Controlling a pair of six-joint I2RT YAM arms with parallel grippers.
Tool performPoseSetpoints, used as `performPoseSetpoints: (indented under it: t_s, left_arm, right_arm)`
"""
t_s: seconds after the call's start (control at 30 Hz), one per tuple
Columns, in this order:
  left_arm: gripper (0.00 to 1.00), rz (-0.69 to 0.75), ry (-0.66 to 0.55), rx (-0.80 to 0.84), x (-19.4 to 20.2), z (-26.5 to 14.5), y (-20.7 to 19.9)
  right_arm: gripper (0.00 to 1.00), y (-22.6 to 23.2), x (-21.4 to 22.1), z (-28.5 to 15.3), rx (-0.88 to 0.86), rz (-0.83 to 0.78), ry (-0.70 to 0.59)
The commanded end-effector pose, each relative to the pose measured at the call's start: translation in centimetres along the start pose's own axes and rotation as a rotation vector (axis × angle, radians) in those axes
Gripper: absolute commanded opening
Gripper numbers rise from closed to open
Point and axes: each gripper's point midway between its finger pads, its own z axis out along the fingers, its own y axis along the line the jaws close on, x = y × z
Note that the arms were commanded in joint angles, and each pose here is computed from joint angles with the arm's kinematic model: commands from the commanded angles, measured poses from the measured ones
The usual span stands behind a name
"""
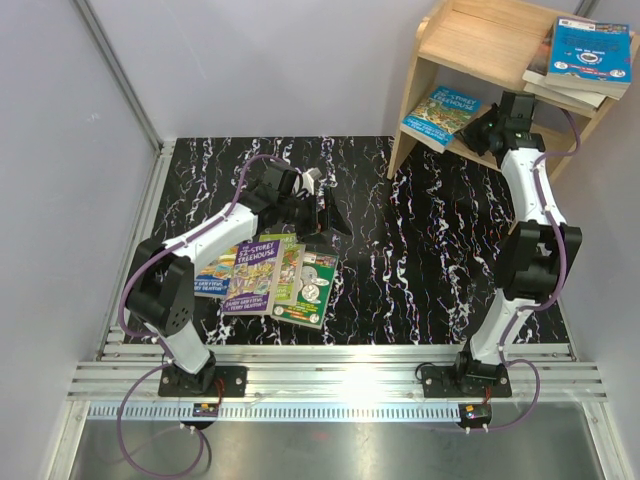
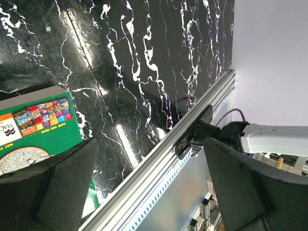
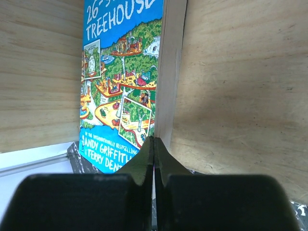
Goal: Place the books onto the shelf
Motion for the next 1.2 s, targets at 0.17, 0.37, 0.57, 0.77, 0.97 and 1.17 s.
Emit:
performPoseSetpoints:
  t_s: [0.17, 0.37, 0.57, 0.77, 0.97, 1.17]
  left_arm:
    - [0.94, 0.018, -0.008, 0.038, -0.3, -0.2, -0.6]
    - [0.94, 0.025, -0.011, 0.027, -0.2, -0.4, -0.4]
    - [0.97, 0.055, -0.029, -0.034, -0.5, -1.2, 0.5]
    - [0.99, 0.075, -0.124, -0.544, -1.2, -5.4, 8.4]
    - [0.99, 0.112, -0.046, -1.02, 1.0, -10.7, 16.5]
    - [0.99, 0.139, -0.058, -1.22, 1.3, -13.8, 18.8]
  right_arm:
    - [0.51, 0.0, 3.4, 1.0, 0.079, -0.045, 0.092]
    - [0.81, -1.1, 2.1, -1.9, 0.159, -0.098, 0.017]
    - [0.89, -3.0, 0.9, -7.3, 0.262, -0.141, -0.091]
    - [0.91, -3.3, 5.0, -11.2, 0.228, -0.161, -0.025]
    - [0.91, -4.1, 14.0, -14.1, 0.196, -0.217, 0.148]
    - [0.9, -6.8, 17.8, -16.0, 0.195, -0.178, 0.223]
